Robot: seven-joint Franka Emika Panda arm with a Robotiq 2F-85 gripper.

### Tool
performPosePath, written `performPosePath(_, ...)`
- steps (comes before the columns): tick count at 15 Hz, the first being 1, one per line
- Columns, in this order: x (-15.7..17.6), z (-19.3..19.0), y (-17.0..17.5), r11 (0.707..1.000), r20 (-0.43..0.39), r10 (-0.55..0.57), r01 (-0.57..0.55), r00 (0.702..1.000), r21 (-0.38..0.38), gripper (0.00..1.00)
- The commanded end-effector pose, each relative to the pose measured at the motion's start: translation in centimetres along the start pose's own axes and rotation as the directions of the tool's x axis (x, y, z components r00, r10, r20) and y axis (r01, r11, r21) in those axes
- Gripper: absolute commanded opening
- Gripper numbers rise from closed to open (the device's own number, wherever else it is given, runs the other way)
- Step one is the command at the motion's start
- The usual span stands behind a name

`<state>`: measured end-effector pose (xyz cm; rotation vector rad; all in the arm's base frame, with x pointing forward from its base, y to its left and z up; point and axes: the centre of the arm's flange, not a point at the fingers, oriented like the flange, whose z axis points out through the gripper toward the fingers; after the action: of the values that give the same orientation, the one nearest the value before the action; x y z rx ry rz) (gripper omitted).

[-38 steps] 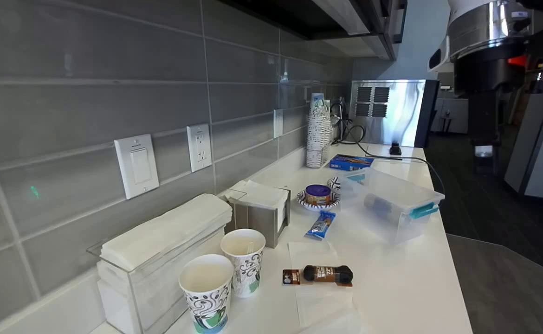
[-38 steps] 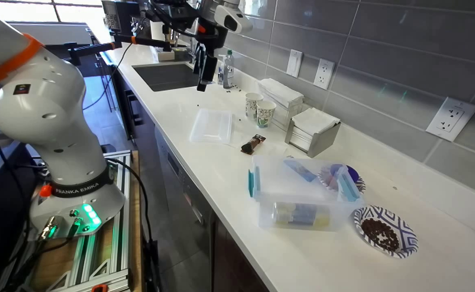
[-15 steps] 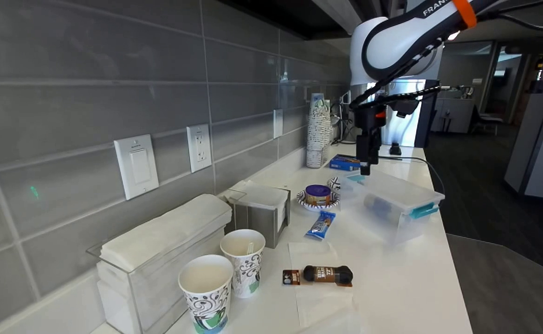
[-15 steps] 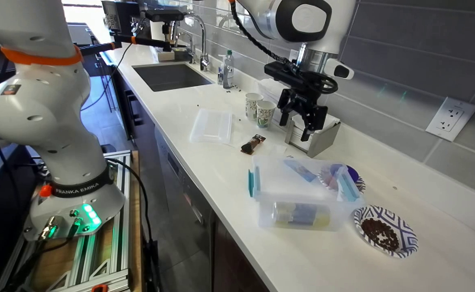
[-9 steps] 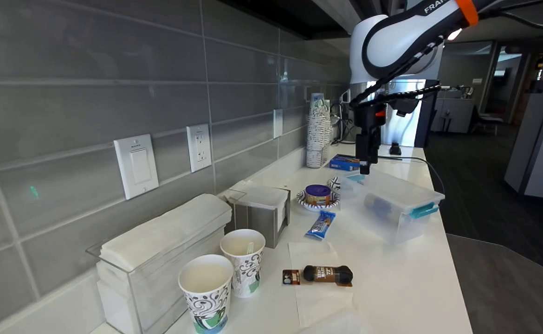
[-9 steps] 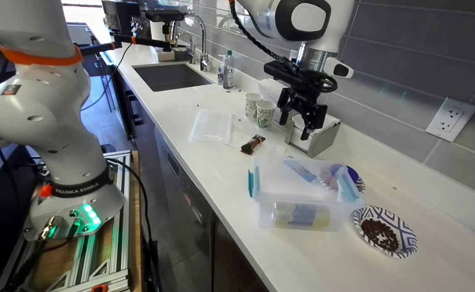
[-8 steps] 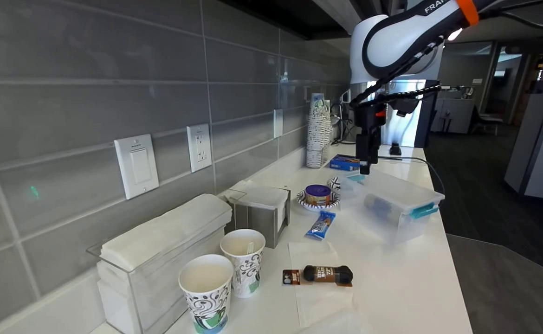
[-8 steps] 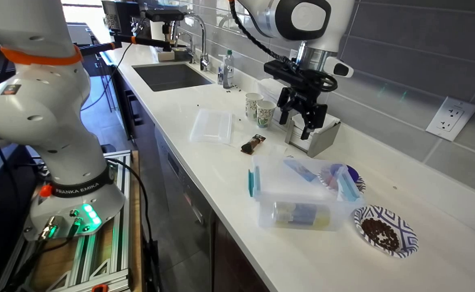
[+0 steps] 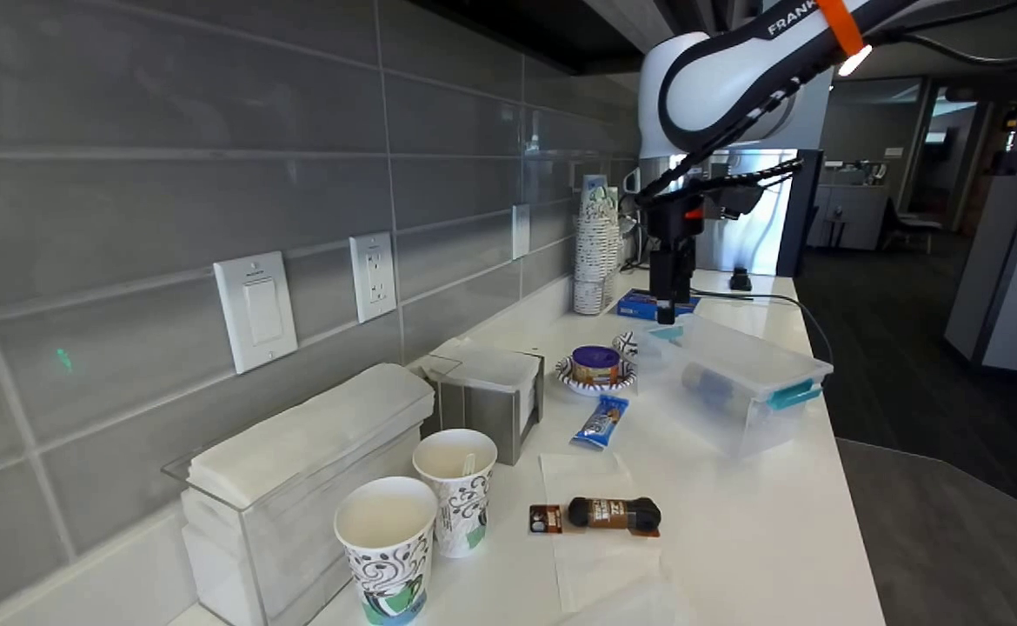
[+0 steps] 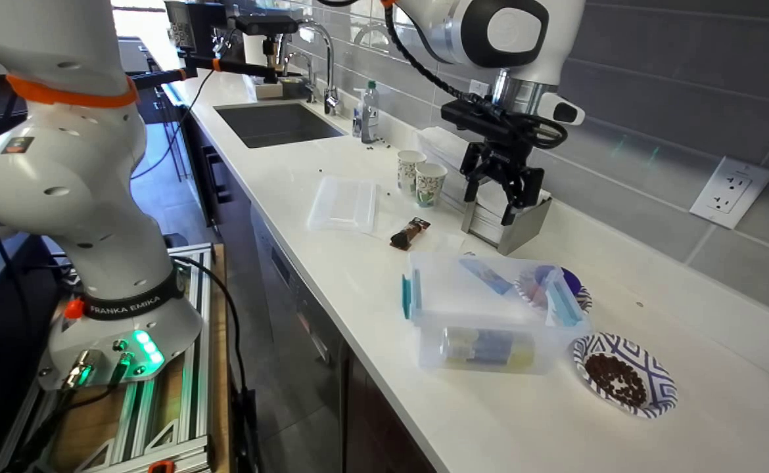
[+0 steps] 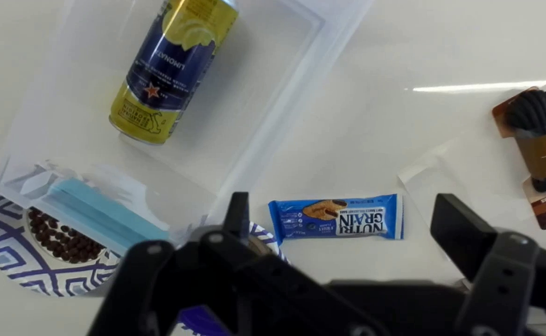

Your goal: Move the tin out of the bowl and place it in the tote

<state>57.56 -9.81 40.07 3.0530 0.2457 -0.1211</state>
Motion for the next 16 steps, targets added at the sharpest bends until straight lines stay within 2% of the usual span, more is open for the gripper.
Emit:
performPosePath(1,4.6,1.3,3.0,0.996,0.012,-0.087,0.087,0.996,-0.014,1.0)
performPosePath(3,6.2,2.1,4.4,0.991,0.017,-0.131,0.131,0.991,-0.008,1.0)
performPosePath(8,10.2,3.3,7.2,0.973,-0.043,-0.216,0.211,0.975,-0.093,1.0)
performPosePath(13,12.6,5.5,8.6,0.971,-0.134,-0.222,0.207,0.966,-0.115,1.0)
performPosePath(16,13.4,7.3,8.8,0.977,-0.179,-0.206,0.19,0.962,-0.101,1.0)
